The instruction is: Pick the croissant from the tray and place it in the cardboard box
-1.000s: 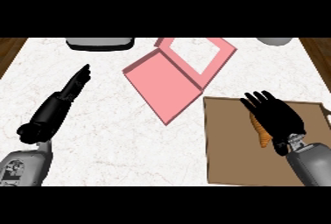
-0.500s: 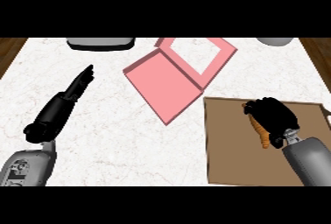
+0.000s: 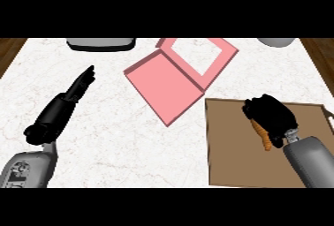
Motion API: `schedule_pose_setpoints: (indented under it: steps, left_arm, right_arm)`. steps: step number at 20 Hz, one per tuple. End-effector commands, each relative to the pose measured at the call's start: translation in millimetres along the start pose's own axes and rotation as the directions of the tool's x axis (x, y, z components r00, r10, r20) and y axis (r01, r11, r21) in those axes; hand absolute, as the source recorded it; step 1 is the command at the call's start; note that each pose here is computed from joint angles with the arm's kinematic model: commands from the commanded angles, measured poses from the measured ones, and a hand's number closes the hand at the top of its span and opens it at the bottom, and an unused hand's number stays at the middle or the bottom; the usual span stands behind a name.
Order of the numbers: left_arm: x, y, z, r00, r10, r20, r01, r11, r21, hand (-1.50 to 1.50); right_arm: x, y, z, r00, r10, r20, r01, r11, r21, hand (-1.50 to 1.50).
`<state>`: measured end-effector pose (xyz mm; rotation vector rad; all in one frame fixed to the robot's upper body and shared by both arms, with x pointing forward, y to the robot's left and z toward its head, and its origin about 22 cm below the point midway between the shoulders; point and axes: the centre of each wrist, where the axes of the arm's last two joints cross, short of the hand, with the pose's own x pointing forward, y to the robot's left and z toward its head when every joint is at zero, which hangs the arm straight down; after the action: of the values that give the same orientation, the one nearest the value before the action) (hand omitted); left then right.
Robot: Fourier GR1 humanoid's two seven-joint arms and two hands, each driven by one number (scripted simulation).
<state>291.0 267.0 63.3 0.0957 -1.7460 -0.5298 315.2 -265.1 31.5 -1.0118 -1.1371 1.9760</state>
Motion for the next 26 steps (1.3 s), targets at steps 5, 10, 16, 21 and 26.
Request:
schedule_pose_setpoints:
  steps: [5,10,16,21,26]
  left_arm:
    - [13,-16,-17,0.997,0.016,0.071,-0.010,0.997,-0.079,0.00]
    - [21,-36,-30,0.994,0.042,0.101,-0.026,0.988,-0.151,0.00]
    - [21,-37,-38,0.994,0.030,0.105,-0.011,0.984,-0.179,0.00]
    - [34,-39,-52,0.993,0.017,0.114,0.002,0.986,-0.164,0.00]
    - [22,-30,-46,0.997,0.018,0.080,-0.006,0.990,-0.143,0.00]
  right_arm:
    - [138,-89,-68,0.944,-0.319,0.080,0.328,0.934,-0.143,1.50]
    - [141,-143,-76,0.929,-0.371,0.022,0.358,0.879,-0.316,1.50]
    - [161,-211,-81,0.931,-0.361,-0.051,0.295,0.828,-0.477,1.50]
    - [153,-254,-78,0.814,-0.556,-0.166,0.338,0.686,-0.644,1.50]
    - [153,-294,-80,0.661,-0.703,-0.260,0.320,0.579,-0.750,1.50]
